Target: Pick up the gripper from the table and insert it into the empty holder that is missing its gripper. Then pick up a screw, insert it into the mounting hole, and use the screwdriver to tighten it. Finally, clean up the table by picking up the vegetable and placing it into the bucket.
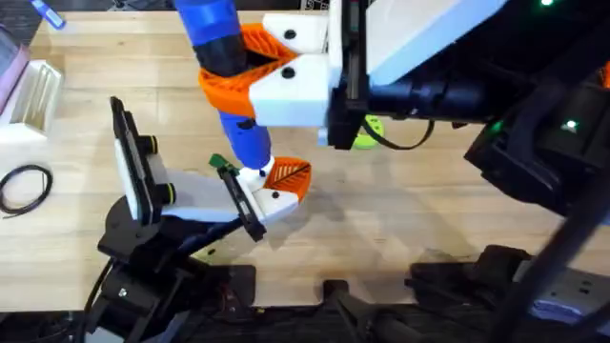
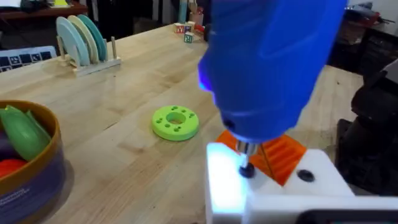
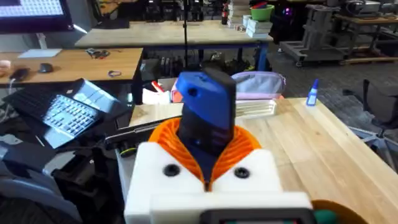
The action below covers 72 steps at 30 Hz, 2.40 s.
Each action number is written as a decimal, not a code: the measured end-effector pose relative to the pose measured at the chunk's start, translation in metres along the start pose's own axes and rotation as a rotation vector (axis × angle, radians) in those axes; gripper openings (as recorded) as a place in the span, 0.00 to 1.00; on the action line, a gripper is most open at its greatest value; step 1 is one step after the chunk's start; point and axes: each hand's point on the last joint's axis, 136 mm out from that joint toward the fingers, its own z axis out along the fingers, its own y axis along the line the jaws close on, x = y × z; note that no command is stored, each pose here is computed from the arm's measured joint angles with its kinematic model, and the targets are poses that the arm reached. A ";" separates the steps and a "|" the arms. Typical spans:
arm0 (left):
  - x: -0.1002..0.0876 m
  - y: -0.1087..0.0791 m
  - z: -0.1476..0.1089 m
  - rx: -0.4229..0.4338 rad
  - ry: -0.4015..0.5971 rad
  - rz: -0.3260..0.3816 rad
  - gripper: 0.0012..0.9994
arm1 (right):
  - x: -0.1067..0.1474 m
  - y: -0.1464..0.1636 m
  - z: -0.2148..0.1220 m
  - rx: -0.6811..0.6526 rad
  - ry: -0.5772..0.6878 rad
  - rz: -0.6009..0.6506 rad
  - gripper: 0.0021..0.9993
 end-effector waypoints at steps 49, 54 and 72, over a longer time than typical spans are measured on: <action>0.000 0.000 0.000 0.000 0.000 -0.004 0.00 | 0.007 -0.001 -0.003 0.009 0.034 0.001 0.02; 0.000 0.002 0.000 -0.014 -0.002 -0.004 0.00 | -0.007 -0.014 -0.005 0.032 -0.041 0.009 0.02; 0.000 0.002 0.000 -0.014 -0.002 -0.003 0.00 | 0.076 -0.139 -0.085 0.504 0.358 -0.033 0.02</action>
